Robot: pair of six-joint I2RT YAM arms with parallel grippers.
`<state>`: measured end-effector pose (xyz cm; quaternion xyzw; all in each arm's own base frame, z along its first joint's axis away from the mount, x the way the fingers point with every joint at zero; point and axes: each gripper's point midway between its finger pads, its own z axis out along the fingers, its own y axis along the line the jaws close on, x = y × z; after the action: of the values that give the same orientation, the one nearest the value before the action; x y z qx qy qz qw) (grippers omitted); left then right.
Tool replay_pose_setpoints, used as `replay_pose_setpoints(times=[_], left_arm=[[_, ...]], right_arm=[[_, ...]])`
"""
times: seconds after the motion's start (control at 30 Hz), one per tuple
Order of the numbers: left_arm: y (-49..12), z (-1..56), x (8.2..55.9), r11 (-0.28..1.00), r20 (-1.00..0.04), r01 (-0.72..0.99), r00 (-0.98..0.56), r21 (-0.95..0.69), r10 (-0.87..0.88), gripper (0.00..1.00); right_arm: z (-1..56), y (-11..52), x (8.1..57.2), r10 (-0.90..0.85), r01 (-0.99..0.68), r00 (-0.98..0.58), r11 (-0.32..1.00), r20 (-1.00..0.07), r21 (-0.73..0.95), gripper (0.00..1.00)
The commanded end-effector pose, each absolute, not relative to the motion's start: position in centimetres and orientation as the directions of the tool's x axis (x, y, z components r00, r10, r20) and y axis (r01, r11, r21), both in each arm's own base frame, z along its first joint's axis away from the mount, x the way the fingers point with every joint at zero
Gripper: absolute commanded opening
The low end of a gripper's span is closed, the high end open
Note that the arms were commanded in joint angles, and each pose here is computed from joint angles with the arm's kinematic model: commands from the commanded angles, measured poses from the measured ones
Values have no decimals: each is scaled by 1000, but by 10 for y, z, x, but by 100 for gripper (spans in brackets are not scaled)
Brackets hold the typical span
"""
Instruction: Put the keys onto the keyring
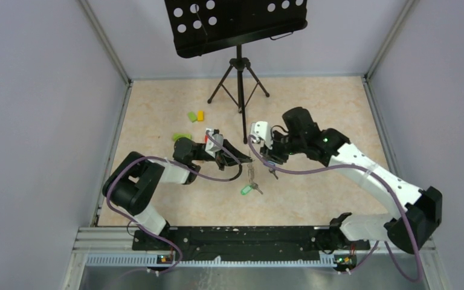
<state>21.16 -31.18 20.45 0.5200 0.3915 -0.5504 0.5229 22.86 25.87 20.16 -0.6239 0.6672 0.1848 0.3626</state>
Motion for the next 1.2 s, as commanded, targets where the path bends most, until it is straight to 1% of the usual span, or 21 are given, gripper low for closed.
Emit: replay_pose_setpoints(times=[0.0,0.13,0.3,1.03,1.17], left_arm=[[-304,246,198,-122,-929,957,216,262,-300,0],[-304,247,198,-115,-931,962,204,249,-304,0],[-304,250,200,-97,-932,969,186,226,-312,0],[-303,253,193,-111,-933,970,173,217,-315,0],[-302,254,193,-112,-933,970,173,217,-315,0]], right_arm=[[240,272,223,-491,-956,169,128,-855,-262,33],[238,274,210,-416,-960,208,88,-885,-267,29],[230,280,204,-388,-969,203,56,-899,-242,28],[208,289,219,-418,-979,136,80,-898,-185,27],[205,290,218,-419,-982,129,73,-899,-174,26]])
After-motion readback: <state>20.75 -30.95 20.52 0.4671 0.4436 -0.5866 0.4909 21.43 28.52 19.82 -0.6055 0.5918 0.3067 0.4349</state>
